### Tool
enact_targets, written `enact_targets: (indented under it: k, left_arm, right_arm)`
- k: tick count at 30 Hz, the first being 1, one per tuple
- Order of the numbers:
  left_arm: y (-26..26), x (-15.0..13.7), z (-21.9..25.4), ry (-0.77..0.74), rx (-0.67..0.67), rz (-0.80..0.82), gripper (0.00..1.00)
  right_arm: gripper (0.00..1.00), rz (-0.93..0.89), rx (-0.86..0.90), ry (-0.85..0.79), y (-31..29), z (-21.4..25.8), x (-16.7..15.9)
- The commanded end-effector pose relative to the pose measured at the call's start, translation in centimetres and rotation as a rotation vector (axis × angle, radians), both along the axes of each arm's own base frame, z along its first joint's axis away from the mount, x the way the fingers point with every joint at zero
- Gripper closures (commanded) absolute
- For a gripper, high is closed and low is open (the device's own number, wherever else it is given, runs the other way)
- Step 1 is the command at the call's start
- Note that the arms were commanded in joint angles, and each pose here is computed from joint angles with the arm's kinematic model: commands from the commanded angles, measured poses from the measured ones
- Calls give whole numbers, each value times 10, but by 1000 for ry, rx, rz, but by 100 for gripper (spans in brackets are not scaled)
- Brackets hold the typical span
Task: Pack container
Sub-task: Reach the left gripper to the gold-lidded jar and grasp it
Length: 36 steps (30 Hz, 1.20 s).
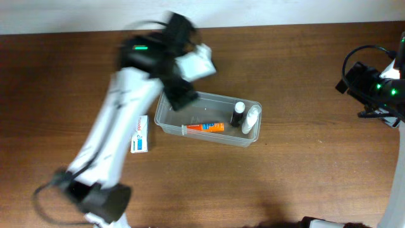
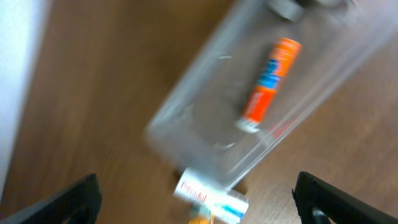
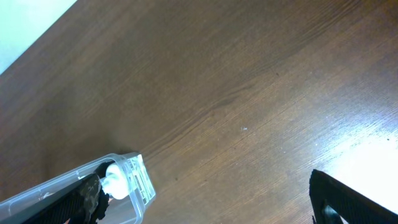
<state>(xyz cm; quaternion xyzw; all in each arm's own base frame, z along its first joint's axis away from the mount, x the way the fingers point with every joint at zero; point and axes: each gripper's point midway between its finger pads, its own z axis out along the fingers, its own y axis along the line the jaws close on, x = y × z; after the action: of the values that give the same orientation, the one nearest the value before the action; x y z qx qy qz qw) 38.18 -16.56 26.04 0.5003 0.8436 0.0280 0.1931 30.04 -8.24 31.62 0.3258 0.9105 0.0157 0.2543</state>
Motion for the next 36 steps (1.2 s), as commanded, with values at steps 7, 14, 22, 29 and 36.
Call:
enact_targets:
  k: [7,14,22,29,36]
  left_arm:
    - [165,8,-50,225,-101,877,1]
    - [183,-14,-150,500,-85,960,1]
    - [183,-38,-206,630,-33,973,3]
    - [182,-46,-207,658,-20,974,25]
    - [183,-50,-218,661,-16,983,30]
  right_arm:
    - [2,-13,1,0,-3,0,0]
    - [2,-13,1,0,-3,0,0]
    - [2,-13,1,0,-3,0,0]
    - [2,-13,1,0,-3,0,0]
    - [2,-13,1,0,-3,0,0]
